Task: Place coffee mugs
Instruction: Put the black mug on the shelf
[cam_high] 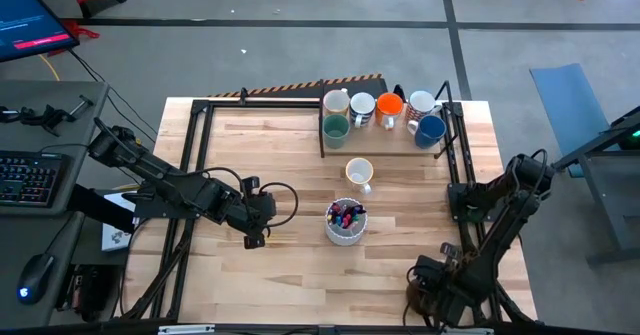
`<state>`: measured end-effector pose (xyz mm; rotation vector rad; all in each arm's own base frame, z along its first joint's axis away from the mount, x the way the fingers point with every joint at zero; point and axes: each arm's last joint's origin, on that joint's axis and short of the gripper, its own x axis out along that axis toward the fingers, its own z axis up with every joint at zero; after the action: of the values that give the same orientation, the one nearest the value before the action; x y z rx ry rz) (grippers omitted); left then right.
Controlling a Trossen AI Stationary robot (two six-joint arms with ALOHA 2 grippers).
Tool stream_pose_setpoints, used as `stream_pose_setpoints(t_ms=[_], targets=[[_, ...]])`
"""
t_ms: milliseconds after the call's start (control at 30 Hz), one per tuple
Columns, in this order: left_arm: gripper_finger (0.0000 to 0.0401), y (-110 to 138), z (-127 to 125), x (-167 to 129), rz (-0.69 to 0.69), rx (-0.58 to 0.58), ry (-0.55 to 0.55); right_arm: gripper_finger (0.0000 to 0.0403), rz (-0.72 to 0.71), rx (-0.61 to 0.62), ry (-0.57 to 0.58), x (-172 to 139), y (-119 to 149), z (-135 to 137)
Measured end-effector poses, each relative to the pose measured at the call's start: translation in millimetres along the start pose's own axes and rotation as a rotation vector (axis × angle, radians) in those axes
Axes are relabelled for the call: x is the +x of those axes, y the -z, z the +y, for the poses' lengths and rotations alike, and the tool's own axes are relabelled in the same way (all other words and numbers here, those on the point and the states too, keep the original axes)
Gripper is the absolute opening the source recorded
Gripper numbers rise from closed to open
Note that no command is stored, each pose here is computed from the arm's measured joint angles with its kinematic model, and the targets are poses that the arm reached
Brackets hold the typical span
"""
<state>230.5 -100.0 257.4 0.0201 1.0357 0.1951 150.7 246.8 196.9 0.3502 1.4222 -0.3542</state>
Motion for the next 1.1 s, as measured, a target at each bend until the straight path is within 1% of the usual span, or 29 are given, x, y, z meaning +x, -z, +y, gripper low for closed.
stream_pose_setpoints(t_ms=[100, 267, 333, 533, 733, 1033, 1100], targets=[[0.0104, 0.0, 0.0, 0.0, -0.001, 0.000, -0.001, 0.0004, -0.029, 0.011, 0.049, 0.0, -3.9, -4.8], [0.0104, -0.4, 0.2, 0.0, -0.008, 0.000, -0.010, 0.0002, -0.065, 0.001, 0.255, -9.5, -18.9, -23.1], [0.0104, -0.8, 0.1, 0.0, -0.014, -0.001, -0.012, 0.0001, -0.106, -0.017, 0.306, -17.6, -27.8, -29.8], [0.0104, -1.0, 0.1, 0.0, -0.017, -0.001, -0.015, 0.0001, -0.213, -0.026, 0.377, -40.3, -59.4, -58.5], [0.0104, -1.2, 0.1, 0.0, -0.019, -0.002, -0.014, 0.0000, -0.255, -0.033, 0.472, -64.3, -91.7, -99.8], [0.0104, -2.1, -0.4, 0.0, -0.028, 0.051, -0.012, 0.0000, -0.317, 0.040, 0.528, -91.3, -133.0, -164.7], [0.0104, -2.4, -0.5, 0.0, -0.031, 0.051, -0.010, 0.0000, -0.316, 0.056, 0.515, -92.8, -143.1, -175.9]])
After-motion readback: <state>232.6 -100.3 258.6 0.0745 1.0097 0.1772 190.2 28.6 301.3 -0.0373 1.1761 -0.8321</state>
